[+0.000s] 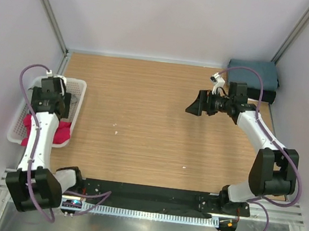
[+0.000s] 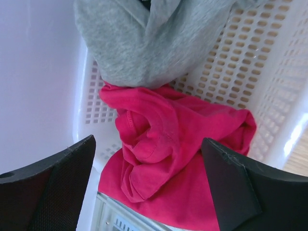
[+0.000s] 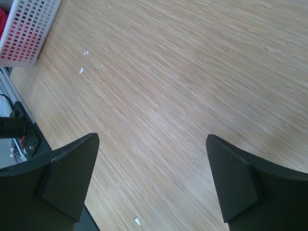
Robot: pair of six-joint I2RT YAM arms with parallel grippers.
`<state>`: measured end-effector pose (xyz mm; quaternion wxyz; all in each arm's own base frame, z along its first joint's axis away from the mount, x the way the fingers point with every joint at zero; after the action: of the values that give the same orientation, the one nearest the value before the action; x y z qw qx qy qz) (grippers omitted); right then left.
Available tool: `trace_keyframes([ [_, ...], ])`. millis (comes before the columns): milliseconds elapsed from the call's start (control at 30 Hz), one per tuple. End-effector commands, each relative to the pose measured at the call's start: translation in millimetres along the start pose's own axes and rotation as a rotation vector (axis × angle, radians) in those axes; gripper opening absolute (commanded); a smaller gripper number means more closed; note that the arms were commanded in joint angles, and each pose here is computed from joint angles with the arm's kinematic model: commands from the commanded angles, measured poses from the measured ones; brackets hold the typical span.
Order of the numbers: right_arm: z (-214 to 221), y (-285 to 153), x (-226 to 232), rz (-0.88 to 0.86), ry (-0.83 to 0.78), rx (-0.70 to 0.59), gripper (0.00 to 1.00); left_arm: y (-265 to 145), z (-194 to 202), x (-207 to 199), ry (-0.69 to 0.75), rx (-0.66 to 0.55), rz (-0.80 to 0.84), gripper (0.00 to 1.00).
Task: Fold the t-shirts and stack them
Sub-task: Grab the tshirt from the pile
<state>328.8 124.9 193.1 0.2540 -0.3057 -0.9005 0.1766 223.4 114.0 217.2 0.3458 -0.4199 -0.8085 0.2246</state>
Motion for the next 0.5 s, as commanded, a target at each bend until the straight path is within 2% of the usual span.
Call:
trace_keyframes([
  [0, -17, -5, 6, -0.033, -0.039, -0.022, 1.0, 13, 3, 9, -0.004, 0.056, 0.027, 0.91],
  [200, -21, -1, 3, -0.04, -0.029, -0.014, 1.0, 47, 26, 21, -0.019, 0.164, 0.037, 0.89],
  [267, -20, -1, 3, -0.046, -0.018, -0.005, 1.0, 51, 31, 22, -0.024, 0.187, 0.061, 0.85],
  [300, -21, 0, 2, -0.047, -0.039, -0.005, 1.0, 53, 34, 21, -0.022, 0.197, 0.065, 0.8],
  [333, -21, 0, 1, -0.046, -0.04, -0.004, 1.0, 53, 35, 20, -0.019, 0.205, 0.077, 0.64],
  [400, -21, 0, 0, -0.042, -0.043, -0.005, 1.0, 50, 36, 17, -0.013, 0.215, 0.102, 0.5],
  [433, -21, 1, 0, -0.043, -0.044, -0.003, 1.0, 49, 37, 17, -0.014, 0.215, 0.108, 0.39],
  [467, -21, 0, 1, -0.043, -0.047, -0.003, 1.0, 48, 37, 17, -0.015, 0.211, 0.112, 0.32],
])
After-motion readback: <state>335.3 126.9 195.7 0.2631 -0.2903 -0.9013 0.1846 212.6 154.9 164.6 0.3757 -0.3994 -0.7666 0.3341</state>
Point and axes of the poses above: each gripper's point midway between its finger pads, its own y axis out along the fingers, its own x axis along the line the jaws close on, z = x × y, the point moved 5 cm from there along -y, back along the fingers, and after that the axes turned 11 degrees about -y, right-handed, at the moved point
